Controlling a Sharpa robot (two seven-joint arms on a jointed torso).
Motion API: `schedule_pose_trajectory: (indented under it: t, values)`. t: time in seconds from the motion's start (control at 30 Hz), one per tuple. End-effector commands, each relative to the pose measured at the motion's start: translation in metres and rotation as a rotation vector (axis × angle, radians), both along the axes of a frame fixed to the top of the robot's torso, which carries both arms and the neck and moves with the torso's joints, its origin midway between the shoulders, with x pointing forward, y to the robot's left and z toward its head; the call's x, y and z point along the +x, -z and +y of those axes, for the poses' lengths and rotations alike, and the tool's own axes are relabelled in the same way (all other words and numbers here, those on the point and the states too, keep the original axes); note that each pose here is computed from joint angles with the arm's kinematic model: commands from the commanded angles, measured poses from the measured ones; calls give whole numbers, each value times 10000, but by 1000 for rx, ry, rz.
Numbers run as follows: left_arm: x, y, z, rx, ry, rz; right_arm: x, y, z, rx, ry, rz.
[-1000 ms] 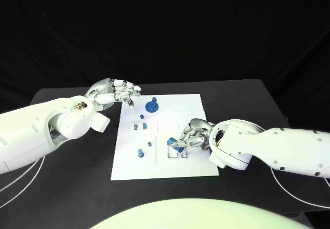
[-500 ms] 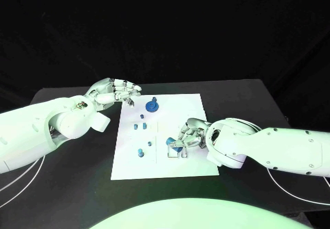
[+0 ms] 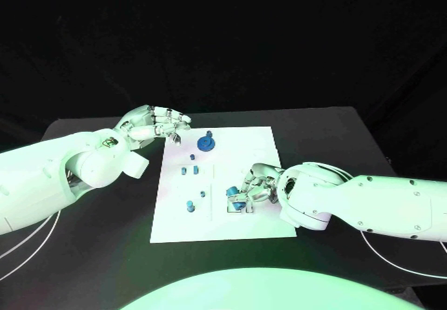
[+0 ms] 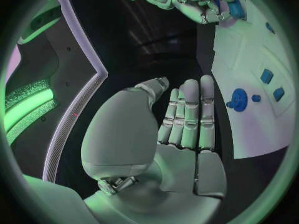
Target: Assemble the parts on the task board
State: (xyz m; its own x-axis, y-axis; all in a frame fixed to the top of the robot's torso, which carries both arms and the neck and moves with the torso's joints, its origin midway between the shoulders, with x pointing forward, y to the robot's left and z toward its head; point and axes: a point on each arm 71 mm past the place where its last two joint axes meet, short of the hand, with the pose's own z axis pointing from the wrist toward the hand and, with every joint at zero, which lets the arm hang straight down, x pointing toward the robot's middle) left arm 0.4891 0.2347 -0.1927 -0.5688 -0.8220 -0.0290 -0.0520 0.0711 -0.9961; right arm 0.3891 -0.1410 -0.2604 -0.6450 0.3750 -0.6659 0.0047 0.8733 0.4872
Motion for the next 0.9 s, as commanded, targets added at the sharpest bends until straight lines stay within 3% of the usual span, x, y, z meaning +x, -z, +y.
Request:
schedule_pose_trajectory:
  t: [0.03,0.9]
  values:
    - [-8,-9,-20,-11,16,0,2,12,-21,-34,-12,-14]
    - [-5,-5,-13,-8,14,2,-33,-4,-9,-8,-44,-22]
